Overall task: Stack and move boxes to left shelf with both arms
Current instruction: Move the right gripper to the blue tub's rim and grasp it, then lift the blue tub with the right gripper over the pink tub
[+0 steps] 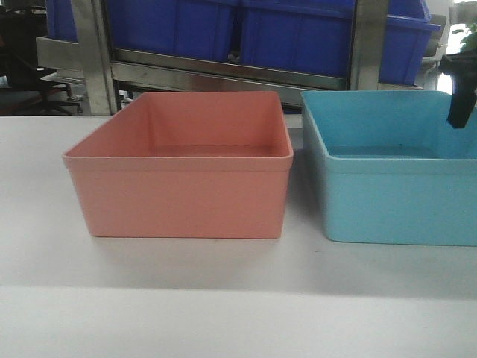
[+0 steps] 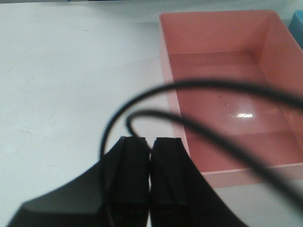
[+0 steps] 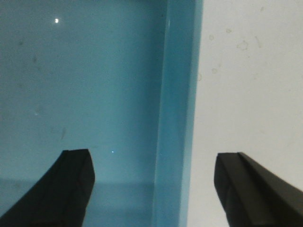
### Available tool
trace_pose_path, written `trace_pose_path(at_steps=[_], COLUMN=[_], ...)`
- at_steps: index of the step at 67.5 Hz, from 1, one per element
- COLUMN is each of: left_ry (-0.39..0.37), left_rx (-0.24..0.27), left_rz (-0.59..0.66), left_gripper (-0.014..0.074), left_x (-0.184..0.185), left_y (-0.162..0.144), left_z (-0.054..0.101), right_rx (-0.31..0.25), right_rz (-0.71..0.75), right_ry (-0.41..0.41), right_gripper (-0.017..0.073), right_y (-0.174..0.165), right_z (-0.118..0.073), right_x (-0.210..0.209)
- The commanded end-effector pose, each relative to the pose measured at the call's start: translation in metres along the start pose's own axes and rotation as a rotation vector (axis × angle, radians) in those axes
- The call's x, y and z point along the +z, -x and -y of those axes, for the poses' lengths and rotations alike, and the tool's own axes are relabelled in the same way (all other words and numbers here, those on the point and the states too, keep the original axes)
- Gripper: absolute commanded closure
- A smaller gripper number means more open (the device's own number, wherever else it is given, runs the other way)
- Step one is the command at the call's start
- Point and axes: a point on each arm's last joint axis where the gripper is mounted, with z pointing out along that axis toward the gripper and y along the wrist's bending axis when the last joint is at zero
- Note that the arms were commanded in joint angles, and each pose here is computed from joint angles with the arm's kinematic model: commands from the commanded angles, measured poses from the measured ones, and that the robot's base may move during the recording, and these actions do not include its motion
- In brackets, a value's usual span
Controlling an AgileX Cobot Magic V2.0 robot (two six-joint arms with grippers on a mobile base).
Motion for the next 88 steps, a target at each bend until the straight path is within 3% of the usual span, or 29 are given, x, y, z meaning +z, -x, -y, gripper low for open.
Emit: trace_pose_path(at_steps=[1,12,18,39,58,79,88], left_ry=[-0.003,-0.003,-0.004,-0.008,-0.008,-0.008,-0.009], left_rx=[-0.002,-0.002,-0.004,-0.015,-0.015,-0.015,-0.015], left_rz=[0.131,0.131,0.131,0.132,0.132,0.132,0.132], left_gripper=[0.0600,0.0600,0.0600,0.0600,0.0600,0.0600,0.0600], left_x=[-0.011,-0.011,-0.011,-0.011,-0.011,-0.011,-0.011], left_y=[0.018,0.018,0.018,0.018,0.018,0.018,0.018], left_z=[0.001,0.001,0.002,0.002,0.002,0.002,0.002], right_rx=[-0.013,-0.030,-0.040,-0.049,-0.047,-0.029,0.004], right_rz=[0.114,0.081,0.070,0.051,0.045,0.180,0.256], right_ry=[-0.020,-0.041,-0.054,-0.066,-0.066,-0.048,-0.006], right_gripper=[-0.0052,-0.0049,-0.0001,0.0514,0.0501,0.0503,0.0503], right_y=[0.013,0.013,0.012,0.010,0.013,0.034,0.039], right_z=[0.004,0.007,0.008,0.010,0.009,0.005,0.001], right_x=[-0.021,0.001,0.006,0.012,-0.003,-0.078,-0.115])
